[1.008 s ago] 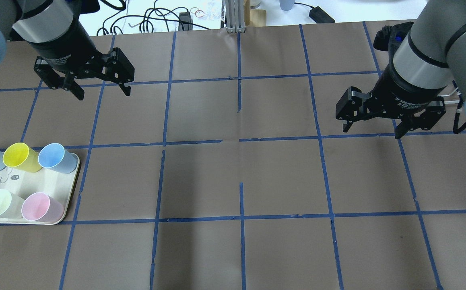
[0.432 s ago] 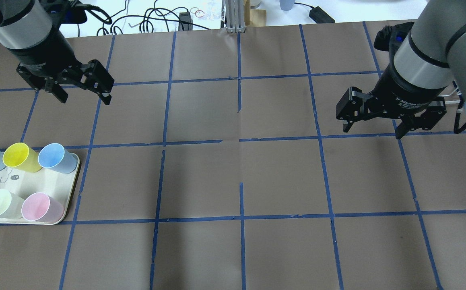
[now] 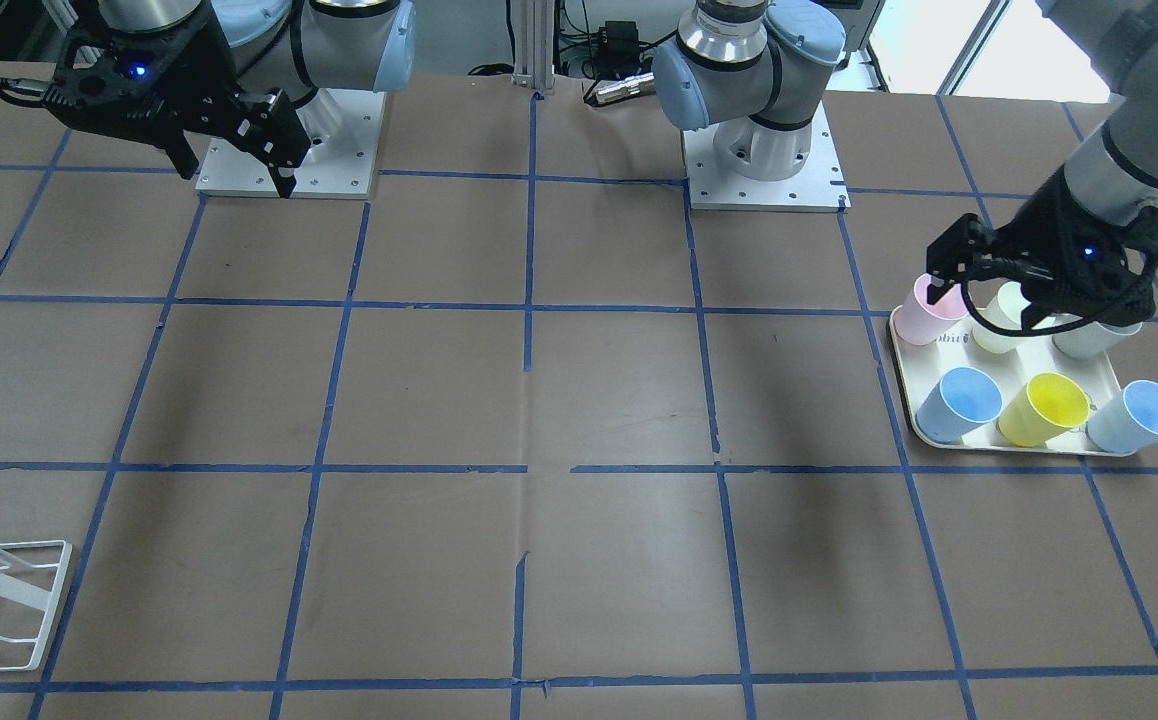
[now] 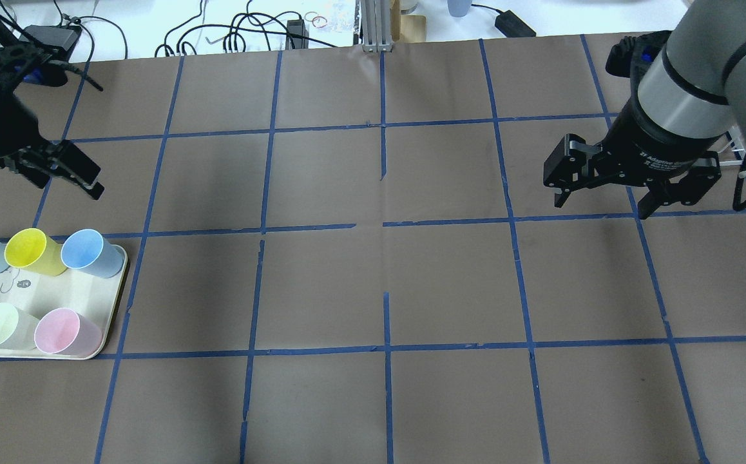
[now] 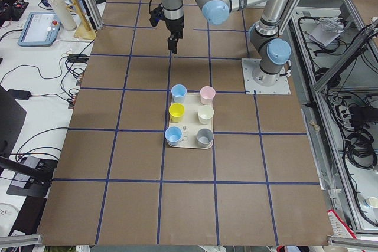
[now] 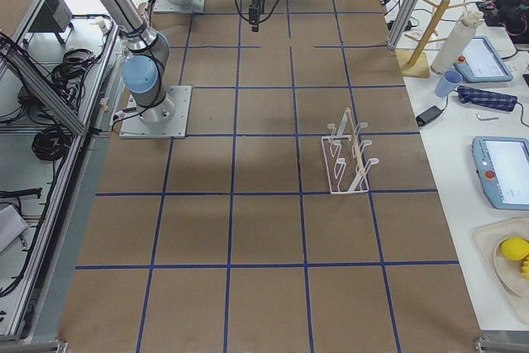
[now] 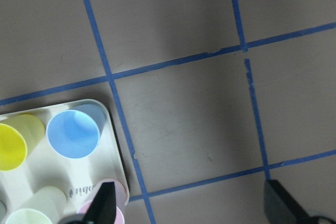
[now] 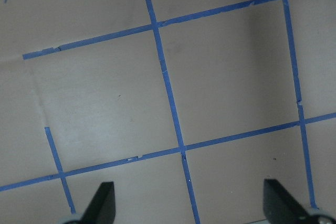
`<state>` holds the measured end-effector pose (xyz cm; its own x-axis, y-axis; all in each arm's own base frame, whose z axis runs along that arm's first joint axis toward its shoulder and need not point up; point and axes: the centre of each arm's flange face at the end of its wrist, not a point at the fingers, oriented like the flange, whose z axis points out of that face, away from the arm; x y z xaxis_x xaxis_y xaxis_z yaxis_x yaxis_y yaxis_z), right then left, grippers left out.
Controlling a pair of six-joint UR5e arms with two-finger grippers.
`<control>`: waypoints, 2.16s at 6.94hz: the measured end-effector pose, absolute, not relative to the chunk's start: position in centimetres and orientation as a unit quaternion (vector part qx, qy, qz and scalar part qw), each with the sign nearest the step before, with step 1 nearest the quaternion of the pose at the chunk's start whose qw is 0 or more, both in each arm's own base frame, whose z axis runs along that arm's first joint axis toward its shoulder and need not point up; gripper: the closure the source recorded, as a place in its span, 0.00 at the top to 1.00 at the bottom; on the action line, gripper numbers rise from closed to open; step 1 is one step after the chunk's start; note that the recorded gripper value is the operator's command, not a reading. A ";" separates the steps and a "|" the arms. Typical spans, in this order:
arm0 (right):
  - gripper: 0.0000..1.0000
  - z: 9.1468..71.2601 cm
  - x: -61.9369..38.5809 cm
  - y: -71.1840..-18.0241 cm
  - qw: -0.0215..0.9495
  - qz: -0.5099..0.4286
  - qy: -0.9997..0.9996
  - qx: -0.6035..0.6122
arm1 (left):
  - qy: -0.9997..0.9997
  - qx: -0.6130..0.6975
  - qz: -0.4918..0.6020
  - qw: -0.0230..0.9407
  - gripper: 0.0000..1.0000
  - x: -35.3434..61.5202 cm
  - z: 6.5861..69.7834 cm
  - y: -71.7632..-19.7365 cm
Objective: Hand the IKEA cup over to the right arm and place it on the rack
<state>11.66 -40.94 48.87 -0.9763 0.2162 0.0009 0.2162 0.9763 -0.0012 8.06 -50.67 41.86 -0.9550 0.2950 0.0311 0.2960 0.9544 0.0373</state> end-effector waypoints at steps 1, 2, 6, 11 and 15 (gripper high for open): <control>1.00 49.1 11.5 -40.7 0.000 0.001 -0.994 -0.111 | -0.985 -0.170 -0.011 0.009 1.00 12.3 39.0 -50.6; 1.00 49.1 11.5 -40.6 0.000 0.000 -0.994 -0.111 | -0.982 -0.190 -0.005 0.006 1.00 15.7 35.9 -50.8; 1.00 49.2 13.4 -40.5 -0.082 -0.007 -0.991 -0.108 | -0.960 -0.279 -0.002 0.002 1.00 20.6 27.1 -53.4; 1.00 51.7 17.8 -40.1 -0.318 -0.012 -0.944 -0.090 | -0.961 -0.275 -0.017 0.020 0.99 20.3 23.2 -53.5; 1.00 52.1 17.9 -40.6 -0.479 0.008 -0.878 -0.019 | -0.962 -0.271 -0.024 0.027 0.22 20.2 22.4 -52.9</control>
